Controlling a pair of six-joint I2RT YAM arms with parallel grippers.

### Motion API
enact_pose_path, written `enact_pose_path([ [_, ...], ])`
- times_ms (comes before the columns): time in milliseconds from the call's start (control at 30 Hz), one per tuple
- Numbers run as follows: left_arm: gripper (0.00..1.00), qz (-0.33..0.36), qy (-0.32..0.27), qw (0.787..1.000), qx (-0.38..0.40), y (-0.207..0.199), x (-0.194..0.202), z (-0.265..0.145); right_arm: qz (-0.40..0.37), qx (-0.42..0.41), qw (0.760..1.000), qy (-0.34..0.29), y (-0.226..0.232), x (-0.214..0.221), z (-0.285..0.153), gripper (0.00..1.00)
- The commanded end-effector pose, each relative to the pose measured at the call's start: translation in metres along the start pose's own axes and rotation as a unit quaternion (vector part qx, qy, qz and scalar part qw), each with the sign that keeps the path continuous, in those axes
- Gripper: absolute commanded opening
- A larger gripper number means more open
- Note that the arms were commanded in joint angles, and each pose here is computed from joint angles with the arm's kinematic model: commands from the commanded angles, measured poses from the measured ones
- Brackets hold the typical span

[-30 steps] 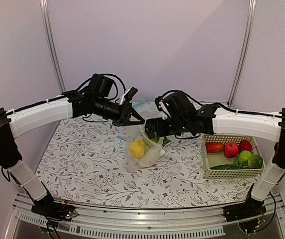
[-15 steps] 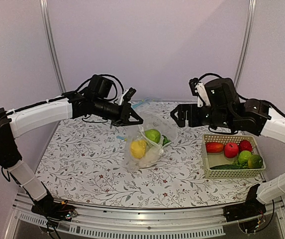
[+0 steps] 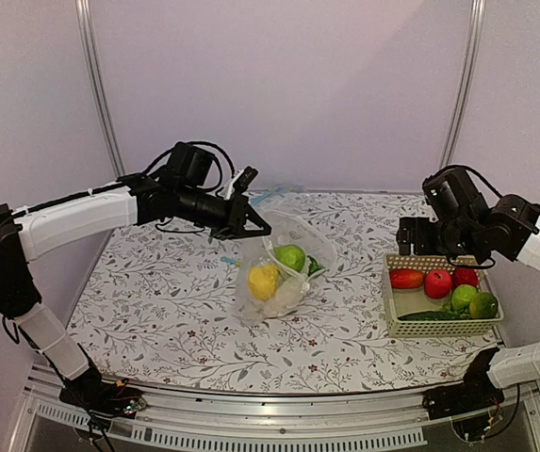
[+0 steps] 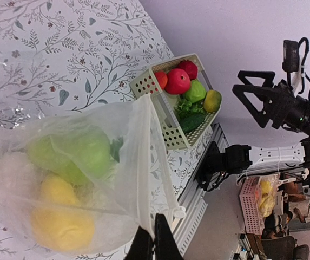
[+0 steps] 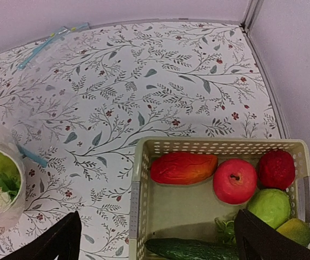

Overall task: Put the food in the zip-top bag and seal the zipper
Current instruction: Pick up the fake fruit from the bin.

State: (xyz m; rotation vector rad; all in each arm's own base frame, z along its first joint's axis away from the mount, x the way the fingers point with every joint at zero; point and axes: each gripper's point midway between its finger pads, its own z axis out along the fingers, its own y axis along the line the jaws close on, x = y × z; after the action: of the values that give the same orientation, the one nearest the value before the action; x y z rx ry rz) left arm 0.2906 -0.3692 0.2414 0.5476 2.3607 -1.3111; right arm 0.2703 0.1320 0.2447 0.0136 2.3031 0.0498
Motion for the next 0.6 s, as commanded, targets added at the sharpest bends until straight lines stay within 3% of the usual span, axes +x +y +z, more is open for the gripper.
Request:
enact_pose_path([
  [0, 0.0, 0.013, -0.021, 1.0, -0.001, -0.004, -0.005, -0.012, 0.054, 0.09, 0.992, 0.063, -0.06, 0.03, 0.01, 0.99],
  [333, 0.0, 0.013, -0.022, 1.0, -0.005, -0.002, -0.002, -0.014, 0.166, 0.29, 0.936, 0.107, -0.164, 0.072, -0.001, 0.99],
  [567, 0.0, 0.013, -0.023, 1.0, 0.003, -0.003, -0.002, -0.013, 0.256, 0.319, 0.906, 0.11, -0.195, 0.101, -0.001, 0.99],
])
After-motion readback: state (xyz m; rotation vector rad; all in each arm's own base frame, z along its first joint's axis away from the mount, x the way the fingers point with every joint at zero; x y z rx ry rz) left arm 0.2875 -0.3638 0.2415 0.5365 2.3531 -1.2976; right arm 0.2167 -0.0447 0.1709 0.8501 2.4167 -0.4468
